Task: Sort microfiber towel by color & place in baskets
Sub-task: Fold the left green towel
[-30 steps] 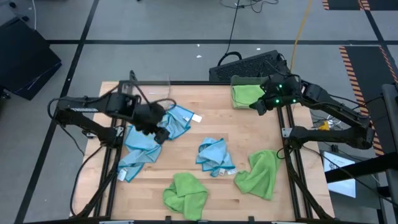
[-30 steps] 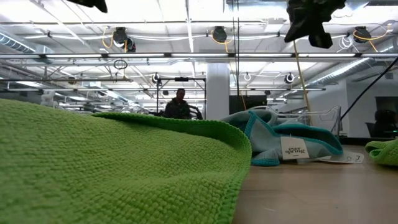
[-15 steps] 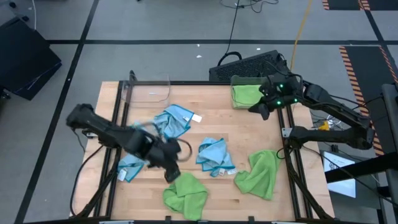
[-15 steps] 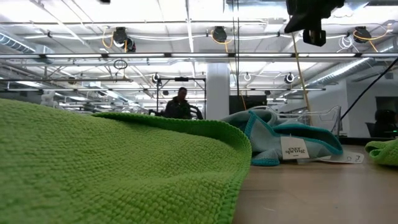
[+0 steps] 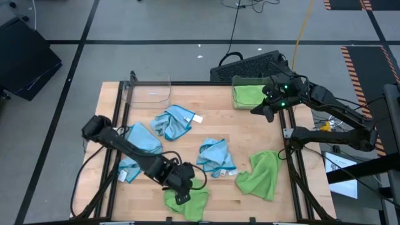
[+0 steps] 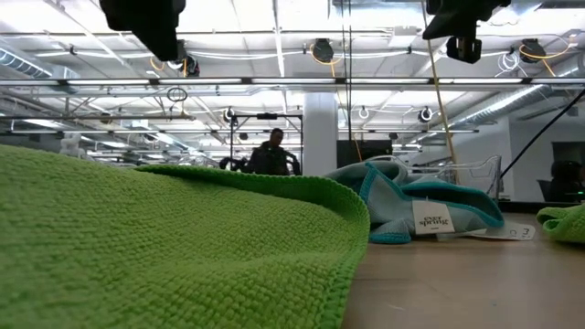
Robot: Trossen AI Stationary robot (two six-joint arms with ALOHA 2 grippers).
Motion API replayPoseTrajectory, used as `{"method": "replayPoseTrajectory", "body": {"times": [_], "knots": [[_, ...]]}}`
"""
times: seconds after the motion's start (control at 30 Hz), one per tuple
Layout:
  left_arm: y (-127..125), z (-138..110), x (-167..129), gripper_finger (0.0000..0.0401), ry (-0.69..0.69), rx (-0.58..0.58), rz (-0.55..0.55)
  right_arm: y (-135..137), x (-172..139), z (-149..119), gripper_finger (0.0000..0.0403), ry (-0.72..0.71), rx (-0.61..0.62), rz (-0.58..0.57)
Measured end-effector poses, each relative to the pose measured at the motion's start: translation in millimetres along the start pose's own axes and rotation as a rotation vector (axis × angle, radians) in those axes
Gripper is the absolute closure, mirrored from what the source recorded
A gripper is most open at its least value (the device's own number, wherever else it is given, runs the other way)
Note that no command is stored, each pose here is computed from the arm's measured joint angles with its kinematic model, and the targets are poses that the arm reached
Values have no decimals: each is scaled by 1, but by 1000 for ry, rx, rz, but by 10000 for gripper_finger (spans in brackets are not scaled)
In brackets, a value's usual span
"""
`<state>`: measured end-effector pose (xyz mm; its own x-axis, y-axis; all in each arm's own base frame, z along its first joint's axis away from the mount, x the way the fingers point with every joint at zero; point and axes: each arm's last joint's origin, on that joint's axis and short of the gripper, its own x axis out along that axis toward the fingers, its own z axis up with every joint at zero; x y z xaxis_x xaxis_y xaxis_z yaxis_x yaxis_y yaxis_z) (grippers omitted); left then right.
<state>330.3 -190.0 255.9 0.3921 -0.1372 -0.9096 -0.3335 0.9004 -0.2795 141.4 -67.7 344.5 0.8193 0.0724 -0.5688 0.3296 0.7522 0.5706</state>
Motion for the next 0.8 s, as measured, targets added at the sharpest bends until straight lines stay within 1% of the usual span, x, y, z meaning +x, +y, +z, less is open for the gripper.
{"method": "replayPoseTrajectory", "body": {"times": [0.07, 0.17, 0.3, 0.37, 0.47, 0.6, 0.8], "knots": [[-3, -4, 0, 127, 3, 5, 2, 0, 0, 0, 403, 1, -4, 0], [-5, -9, 0, 101, -16, 2, 22, 0, 0, 0, 403, 1, -24, 0], [-4, -13, -1, 62, -7, -15, 62, 0, 0, 0, 403, 1, -37, 0], [-2, -13, 1, 53, 4, -16, 82, 0, 0, 0, 403, 2, -51, 0], [-1, -11, 4, 58, 5, -14, 84, 0, 0, 0, 403, 2, -59, 0], [-2, -10, 3, 80, 1, -18, 70, 0, 0, 0, 403, 3, -61, 0], [-5, -28, 17, 102, 40, -6, 25, -1, 0, -4, 403, 33, -61, -10]]}}
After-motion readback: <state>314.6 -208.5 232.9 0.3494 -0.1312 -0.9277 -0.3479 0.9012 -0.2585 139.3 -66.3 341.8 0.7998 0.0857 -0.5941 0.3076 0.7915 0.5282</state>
